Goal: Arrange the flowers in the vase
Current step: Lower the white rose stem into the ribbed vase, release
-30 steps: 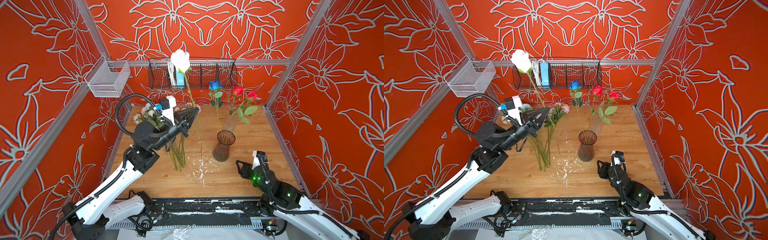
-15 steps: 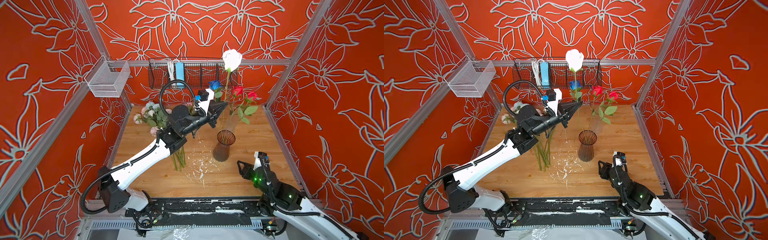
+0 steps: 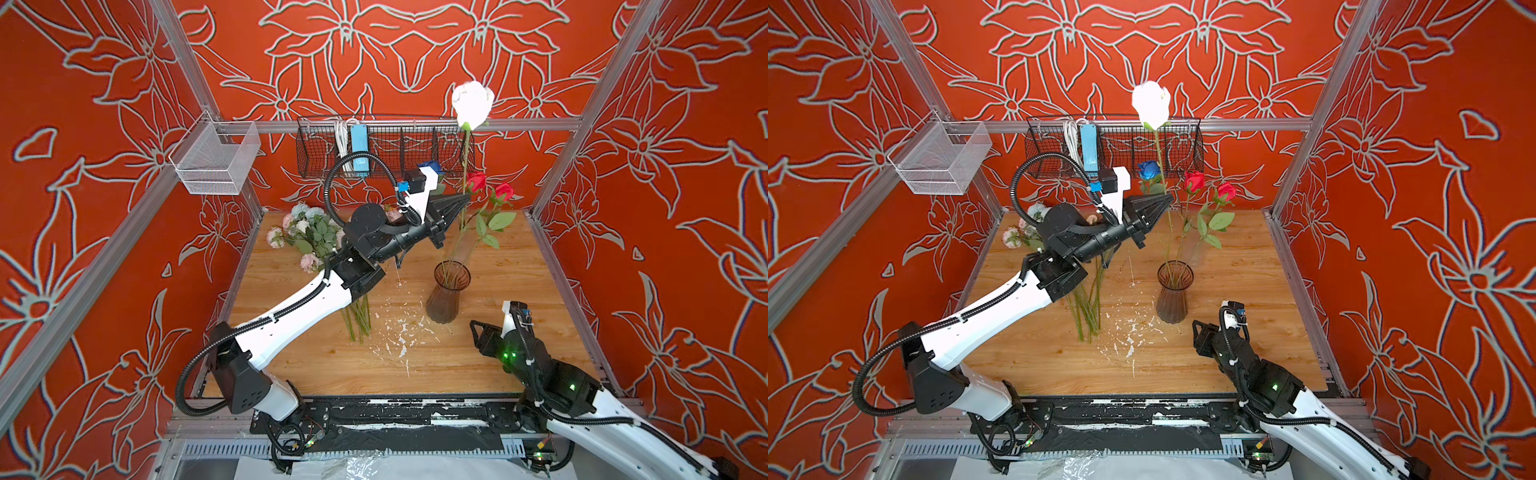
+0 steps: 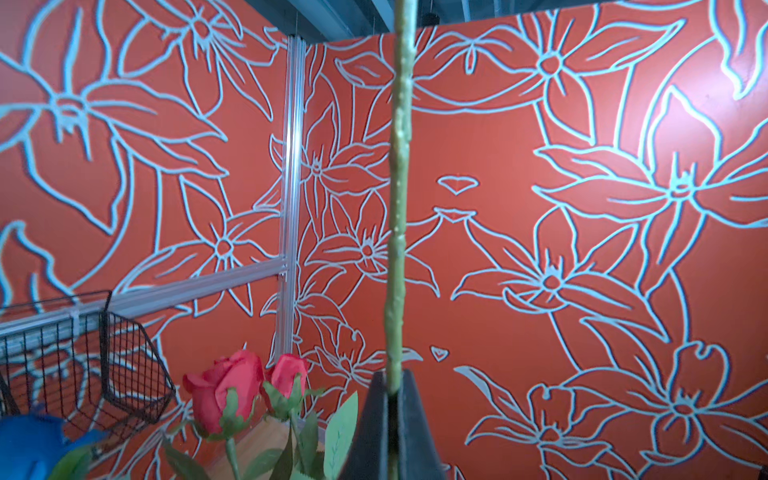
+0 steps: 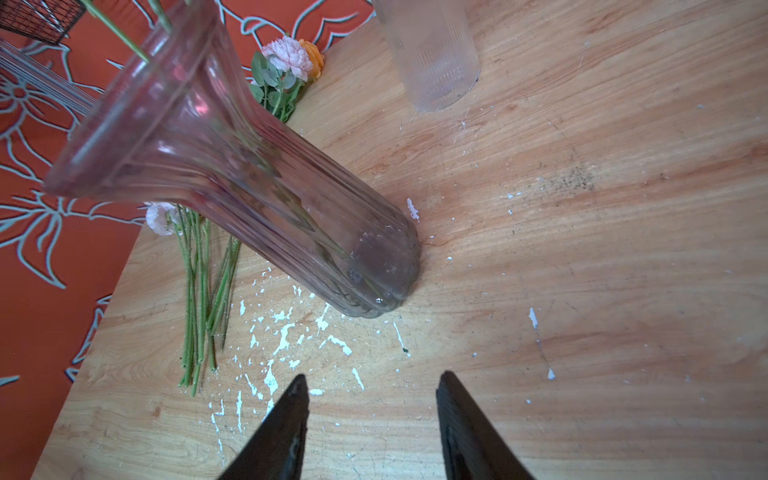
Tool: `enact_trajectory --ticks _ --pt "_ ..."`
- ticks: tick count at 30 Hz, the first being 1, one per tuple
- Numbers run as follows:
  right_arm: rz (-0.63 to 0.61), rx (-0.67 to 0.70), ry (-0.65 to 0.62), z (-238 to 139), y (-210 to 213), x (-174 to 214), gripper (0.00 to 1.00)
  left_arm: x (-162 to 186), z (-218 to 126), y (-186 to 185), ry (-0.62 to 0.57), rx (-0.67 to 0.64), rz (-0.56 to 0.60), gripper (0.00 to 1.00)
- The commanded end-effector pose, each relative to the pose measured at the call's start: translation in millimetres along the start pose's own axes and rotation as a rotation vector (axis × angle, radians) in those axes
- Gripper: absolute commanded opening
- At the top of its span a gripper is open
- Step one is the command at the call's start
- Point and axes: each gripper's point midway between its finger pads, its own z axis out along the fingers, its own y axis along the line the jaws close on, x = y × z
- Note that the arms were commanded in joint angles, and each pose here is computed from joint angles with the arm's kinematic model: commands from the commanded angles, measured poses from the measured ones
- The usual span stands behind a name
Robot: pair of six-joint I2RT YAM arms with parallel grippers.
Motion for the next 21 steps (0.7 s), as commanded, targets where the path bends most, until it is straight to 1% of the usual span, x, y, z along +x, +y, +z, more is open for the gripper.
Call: enact_trajectory --ticks 1,7,14,15,16,17,21 --pt "0.025 0.004 -0.004 3.5 -5.1 3.7 0.51 22.3 4.9 3.6 -0.005 0.004 -0.014 0.00" --pt "0.031 0.009 -0.012 4.3 -10.3 6.0 0.51 77.0 1.4 18.2 0.093 -0.045 -0.056 0.00" --pt "0.028 0.002 -0.002 6.7 -9.0 8.3 0.52 118.4 -10.2 21.9 0.204 -0.070 -0.074 0.00" --pt "0.029 0.000 -0.001 6.8 -8.1 8.0 0.52 124.5 -12.9 22.2 0.223 -0.076 -0.076 0.03" --pt "0.026 0.001 0.003 7.4 -8.1 8.9 0.52 130.4 -15.6 22.6 0.240 -0.079 -0.075 0.08" --pt "0.023 0.003 0.005 7.6 -8.5 9.1 0.52 135.4 -17.9 23.0 0.256 -0.083 -0.077 0.10" --pt "0.020 0.003 0.010 8.6 -9.1 10.6 0.52 151.7 -29.4 28.4 0.311 -0.128 -0.078 0.16"
